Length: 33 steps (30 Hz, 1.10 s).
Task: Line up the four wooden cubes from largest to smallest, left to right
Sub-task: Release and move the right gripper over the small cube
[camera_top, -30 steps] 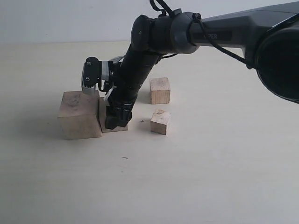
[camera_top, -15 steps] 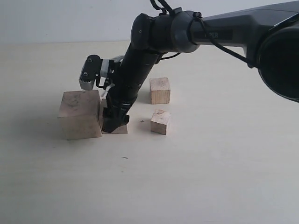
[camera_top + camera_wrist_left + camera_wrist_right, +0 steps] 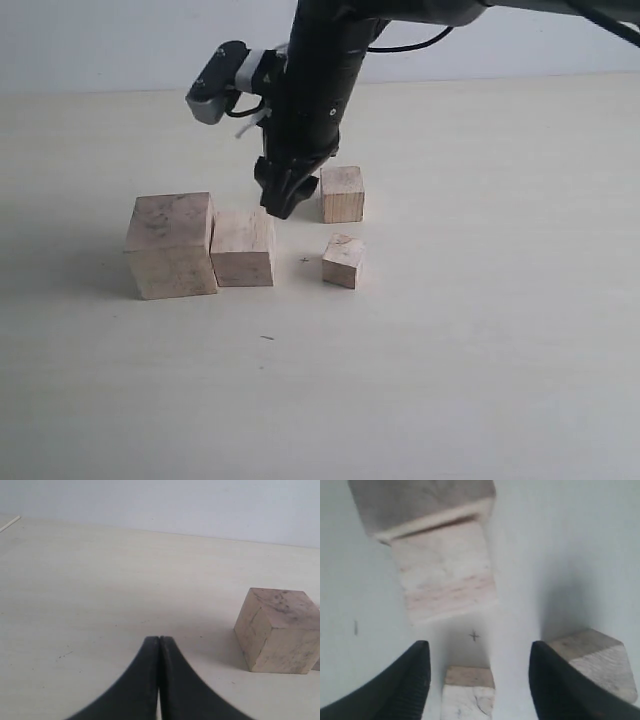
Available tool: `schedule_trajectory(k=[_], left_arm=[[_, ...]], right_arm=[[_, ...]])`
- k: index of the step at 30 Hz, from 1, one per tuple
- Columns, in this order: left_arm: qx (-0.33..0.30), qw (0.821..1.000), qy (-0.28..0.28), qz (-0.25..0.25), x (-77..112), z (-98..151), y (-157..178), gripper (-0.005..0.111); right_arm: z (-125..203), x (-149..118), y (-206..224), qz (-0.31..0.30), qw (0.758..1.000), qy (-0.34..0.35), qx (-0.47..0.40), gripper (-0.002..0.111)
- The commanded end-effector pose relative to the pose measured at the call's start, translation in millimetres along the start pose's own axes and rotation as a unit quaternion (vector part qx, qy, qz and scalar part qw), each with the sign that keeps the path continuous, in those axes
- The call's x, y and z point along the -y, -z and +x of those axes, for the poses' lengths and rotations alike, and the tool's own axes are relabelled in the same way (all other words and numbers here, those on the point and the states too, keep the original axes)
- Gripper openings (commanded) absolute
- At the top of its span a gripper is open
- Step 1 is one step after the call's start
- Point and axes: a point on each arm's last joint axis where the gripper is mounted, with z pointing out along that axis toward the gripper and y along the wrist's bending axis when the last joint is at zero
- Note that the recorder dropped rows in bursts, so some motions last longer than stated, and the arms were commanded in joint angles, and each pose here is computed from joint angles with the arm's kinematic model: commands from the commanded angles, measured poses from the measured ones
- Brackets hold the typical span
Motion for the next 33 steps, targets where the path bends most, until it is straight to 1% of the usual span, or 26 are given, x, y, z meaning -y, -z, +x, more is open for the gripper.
schedule_trajectory(k=[1,9,13,17,21,24,33], left_arm=[[0.008,1.0,0.003,0.003,0.4,-1.2,0.3,0.0],[0.008,1.0,0.003,0.003,0.4,-1.2,0.3,0.0],[0.008,1.0,0.003,0.003,0.4,-1.2,0.3,0.0],[0.008,1.0,0.003,0.003,0.4,-1.2,0.3,0.0],[0.008,1.0,0.003,0.003,0.4,-1.2,0.3,0.0],[0.008,1.0,0.003,0.003,0.4,-1.2,0.3,0.0],[0.008,1.0,0.003,0.003,0.4,-1.2,0.3,0.0]], right_arm=[[7.6,7.1,-14.7,0.025,0.999,-0.014,-0.042,0.047],[13.3,9.0,-55.0,0.002,0.998,-0.021,-0.067,0.047],[13.2,11.4,-66.9,0.006,0.998,-0.021,-0.062,0.047],[10.8,12.1,-68.1,0.009,0.998,-0.025,-0.048,0.047],[4.2,4.7,-68.3,-0.031,0.998,-0.051,-0.014,0.047],[2.3,2.0,-68.1,-0.047,0.998,-0.038,-0.003,0.047],[6.6,5.0,-68.2,-0.03,0.999,-0.02,-0.026,0.047]])
